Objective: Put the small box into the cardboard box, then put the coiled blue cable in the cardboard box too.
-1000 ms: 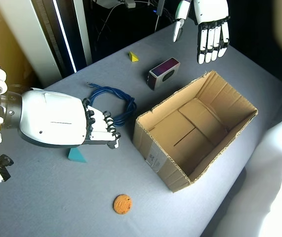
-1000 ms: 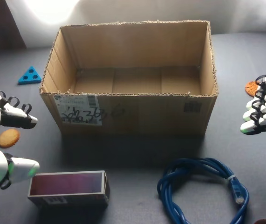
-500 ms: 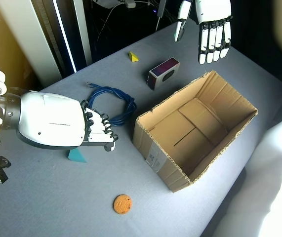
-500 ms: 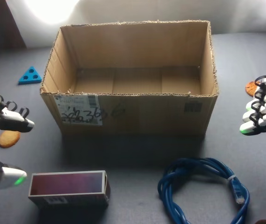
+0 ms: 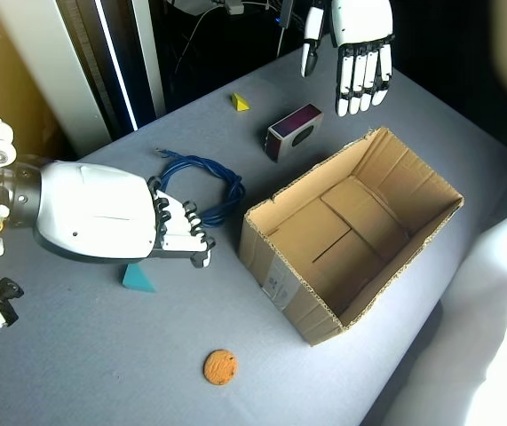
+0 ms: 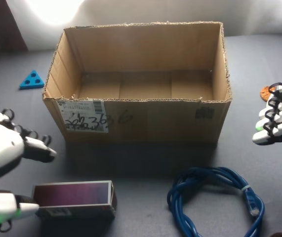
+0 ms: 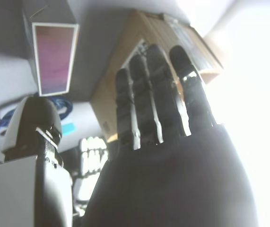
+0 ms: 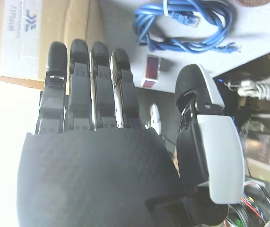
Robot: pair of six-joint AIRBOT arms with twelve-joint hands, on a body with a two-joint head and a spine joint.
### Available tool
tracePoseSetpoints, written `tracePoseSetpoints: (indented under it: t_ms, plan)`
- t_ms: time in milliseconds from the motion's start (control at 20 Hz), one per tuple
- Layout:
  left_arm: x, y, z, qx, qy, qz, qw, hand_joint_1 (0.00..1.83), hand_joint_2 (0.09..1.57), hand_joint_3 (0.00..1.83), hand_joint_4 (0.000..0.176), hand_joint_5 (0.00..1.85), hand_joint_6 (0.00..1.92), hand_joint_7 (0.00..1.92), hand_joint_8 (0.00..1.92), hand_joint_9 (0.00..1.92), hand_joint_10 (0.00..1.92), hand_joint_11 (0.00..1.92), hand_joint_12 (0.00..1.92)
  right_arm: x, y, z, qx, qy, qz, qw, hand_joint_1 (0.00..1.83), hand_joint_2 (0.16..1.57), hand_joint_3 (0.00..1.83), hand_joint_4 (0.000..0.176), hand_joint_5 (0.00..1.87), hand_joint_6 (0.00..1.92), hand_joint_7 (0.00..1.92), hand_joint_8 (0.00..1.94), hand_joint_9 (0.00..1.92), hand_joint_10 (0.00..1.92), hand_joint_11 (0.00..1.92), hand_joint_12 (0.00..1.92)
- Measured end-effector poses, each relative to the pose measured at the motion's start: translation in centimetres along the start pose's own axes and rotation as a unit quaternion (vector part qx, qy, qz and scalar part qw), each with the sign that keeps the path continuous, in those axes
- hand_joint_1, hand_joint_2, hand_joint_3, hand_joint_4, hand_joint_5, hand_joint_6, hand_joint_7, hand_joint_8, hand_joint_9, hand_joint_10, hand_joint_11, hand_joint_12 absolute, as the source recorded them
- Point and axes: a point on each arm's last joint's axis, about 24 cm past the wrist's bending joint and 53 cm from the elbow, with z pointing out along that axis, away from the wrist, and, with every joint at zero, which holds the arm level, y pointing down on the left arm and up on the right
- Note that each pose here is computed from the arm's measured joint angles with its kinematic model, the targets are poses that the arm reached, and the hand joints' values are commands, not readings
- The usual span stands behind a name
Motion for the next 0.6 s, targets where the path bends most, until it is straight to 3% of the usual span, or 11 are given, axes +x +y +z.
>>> tracePoseSetpoints:
  t_ms: [200, 300, 600]
  plan:
    - [1.8, -0.6, 0.5, -0.002, 0.011, -0.019, 0.9998, 0.70, 1.19, 0.00, 0.000, 0.51, 0.01, 0.59, 0.02, 0.57, 0.03, 0.14, 0.82, 0.0, -0.1, 0.0, 0.001, 0.000, -0.001, 1.0000, 0.25, 1.28, 0.00, 0.000, 0.36, 0.00, 0.36, 0.00, 0.34, 0.00, 0.00, 0.84]
    - [2.0, -0.9, 0.8, -0.003, 0.007, -0.023, 0.9997, 0.78, 1.17, 0.00, 0.000, 0.54, 0.02, 0.62, 0.02, 0.58, 0.03, 0.14, 0.83, -0.1, 0.0, 0.0, 0.001, -0.001, 0.001, 1.0000, 0.25, 1.27, 0.00, 0.000, 0.38, 0.01, 0.39, 0.01, 0.36, 0.01, 0.00, 0.85]
    - [2.4, -0.6, 1.2, -0.014, -0.002, -0.037, 0.9992, 0.73, 1.19, 0.00, 0.000, 0.56, 0.00, 0.64, 0.00, 0.61, 0.01, 0.17, 0.86, -0.1, -0.1, 0.0, 0.001, -0.002, 0.000, 1.0000, 0.30, 1.28, 0.00, 0.000, 0.41, 0.01, 0.41, 0.00, 0.39, 0.01, 0.00, 0.91]
